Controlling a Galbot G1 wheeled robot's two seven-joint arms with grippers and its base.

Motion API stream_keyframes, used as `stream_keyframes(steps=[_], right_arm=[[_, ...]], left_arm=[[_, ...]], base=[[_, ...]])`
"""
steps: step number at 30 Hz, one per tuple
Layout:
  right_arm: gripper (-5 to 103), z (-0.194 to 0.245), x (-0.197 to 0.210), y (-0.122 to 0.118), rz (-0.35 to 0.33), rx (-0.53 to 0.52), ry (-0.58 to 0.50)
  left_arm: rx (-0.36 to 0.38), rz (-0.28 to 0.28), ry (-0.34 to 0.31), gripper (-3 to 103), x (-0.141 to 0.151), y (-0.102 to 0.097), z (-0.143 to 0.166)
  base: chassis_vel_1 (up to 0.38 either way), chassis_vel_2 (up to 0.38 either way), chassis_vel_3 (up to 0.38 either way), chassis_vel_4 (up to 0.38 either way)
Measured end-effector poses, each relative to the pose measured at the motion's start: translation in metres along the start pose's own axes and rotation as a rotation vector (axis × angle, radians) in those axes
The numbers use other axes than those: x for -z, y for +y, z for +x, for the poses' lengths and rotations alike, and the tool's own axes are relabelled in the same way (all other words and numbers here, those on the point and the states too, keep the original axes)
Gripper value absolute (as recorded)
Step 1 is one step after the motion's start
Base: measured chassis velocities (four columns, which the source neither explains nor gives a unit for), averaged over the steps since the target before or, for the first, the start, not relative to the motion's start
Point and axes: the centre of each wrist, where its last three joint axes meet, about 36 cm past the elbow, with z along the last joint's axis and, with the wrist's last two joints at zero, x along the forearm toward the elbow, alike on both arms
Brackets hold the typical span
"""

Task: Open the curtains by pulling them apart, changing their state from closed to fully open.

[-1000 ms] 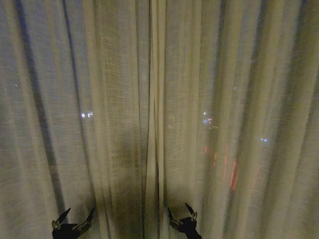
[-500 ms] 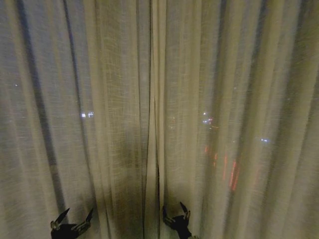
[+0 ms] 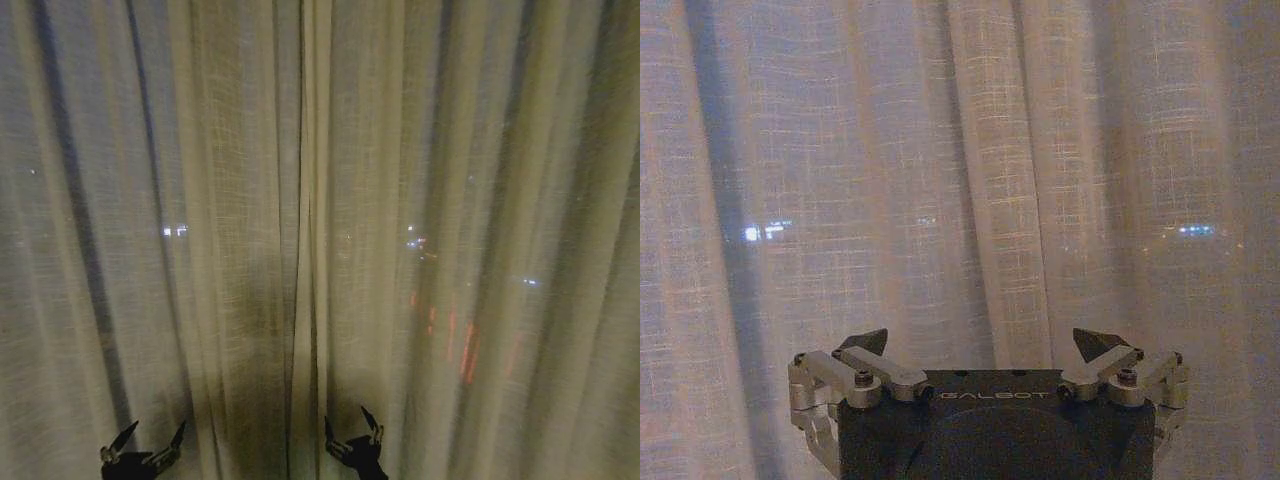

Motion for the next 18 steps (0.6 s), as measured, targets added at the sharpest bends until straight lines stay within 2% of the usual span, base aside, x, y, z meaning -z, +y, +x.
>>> stream_keyframes(steps=[2, 3, 7, 10, 13, 18], right_arm=[[100, -0.004, -0.008, 0.015, 0.003, 0.002, 0.019], [100, -0.004, -0.008, 0.015, 0.003, 0.002, 0.019], [100, -0.008, -0.022, 0.029, 0.052, 0.005, 0.043], [100, -0.011, -0.027, 0.03, 0.069, -0.002, 0.047], [100, -0.026, -0.038, 0.026, 0.121, -0.035, 0.032], [100, -0.051, -0.038, 0.015, 0.151, -0.088, -0.004]], left_arm=[[-0.001, -0.005, 0.0, 100, 0.0, 0.002, -0.001], [-0.001, -0.005, 0.0, 100, 0.0, 0.002, -0.001], [0.003, -0.01, 0.001, 100, -0.001, 0.005, -0.001], [0.004, -0.01, 0.003, 100, -0.002, 0.005, -0.001], [0.005, -0.011, 0.001, 100, -0.003, 0.005, -0.001], [0.003, -0.015, -0.006, 100, -0.001, 0.006, -0.002]], base=[[0.0, 0.0, 0.0, 0.0], [0.0, 0.0, 0.0, 0.0], [0.0, 0.0, 0.0, 0.0], [0.0, 0.0, 0.0, 0.0], [0.0, 0.0, 0.0, 0.0], [0.0, 0.0, 0.0, 0.0]])
